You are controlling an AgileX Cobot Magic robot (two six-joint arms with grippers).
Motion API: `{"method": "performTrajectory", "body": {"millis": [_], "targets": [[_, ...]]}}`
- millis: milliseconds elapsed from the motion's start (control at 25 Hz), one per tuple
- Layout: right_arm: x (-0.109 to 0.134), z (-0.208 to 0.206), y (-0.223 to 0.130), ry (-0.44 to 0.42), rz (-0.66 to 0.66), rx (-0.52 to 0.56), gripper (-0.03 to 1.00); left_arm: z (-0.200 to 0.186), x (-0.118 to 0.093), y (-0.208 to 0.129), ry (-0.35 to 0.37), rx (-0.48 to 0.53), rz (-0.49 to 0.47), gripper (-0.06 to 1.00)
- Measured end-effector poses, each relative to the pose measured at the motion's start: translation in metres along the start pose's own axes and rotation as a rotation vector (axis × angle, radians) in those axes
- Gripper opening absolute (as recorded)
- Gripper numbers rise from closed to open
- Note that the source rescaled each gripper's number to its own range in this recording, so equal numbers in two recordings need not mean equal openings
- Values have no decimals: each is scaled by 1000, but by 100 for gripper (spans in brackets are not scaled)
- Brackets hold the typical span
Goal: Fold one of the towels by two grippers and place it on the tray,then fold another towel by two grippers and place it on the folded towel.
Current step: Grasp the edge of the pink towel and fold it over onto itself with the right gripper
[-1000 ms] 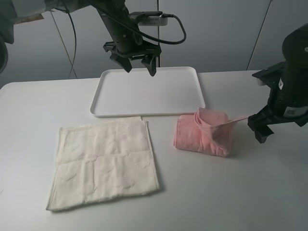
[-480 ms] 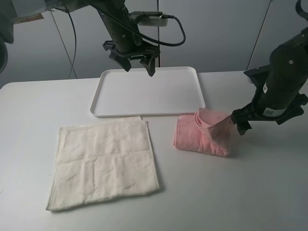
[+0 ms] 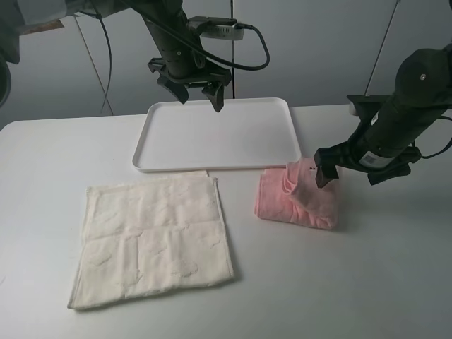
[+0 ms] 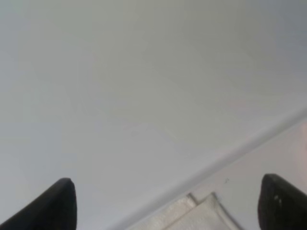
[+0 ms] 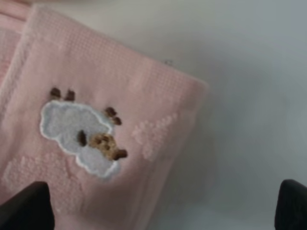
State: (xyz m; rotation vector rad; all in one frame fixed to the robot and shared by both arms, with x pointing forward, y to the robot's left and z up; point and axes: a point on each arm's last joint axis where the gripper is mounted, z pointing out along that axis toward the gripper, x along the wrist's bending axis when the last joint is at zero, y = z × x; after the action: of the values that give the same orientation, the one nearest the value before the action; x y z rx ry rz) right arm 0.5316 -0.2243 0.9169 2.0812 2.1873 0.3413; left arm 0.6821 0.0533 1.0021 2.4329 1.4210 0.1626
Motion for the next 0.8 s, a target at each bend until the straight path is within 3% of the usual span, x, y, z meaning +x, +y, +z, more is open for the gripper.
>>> {"method": "performTrajectory", "body": {"millis": [360,640,800], "targets": [[3,1,2,34,7,-24,100,0,0,0,2,0,1,98],[5,13,0,49,43,18,100,0,0,0,2,0,1,98],[11,14,0,101,75,25,100,0,0,0,2,0,1,98]]}}
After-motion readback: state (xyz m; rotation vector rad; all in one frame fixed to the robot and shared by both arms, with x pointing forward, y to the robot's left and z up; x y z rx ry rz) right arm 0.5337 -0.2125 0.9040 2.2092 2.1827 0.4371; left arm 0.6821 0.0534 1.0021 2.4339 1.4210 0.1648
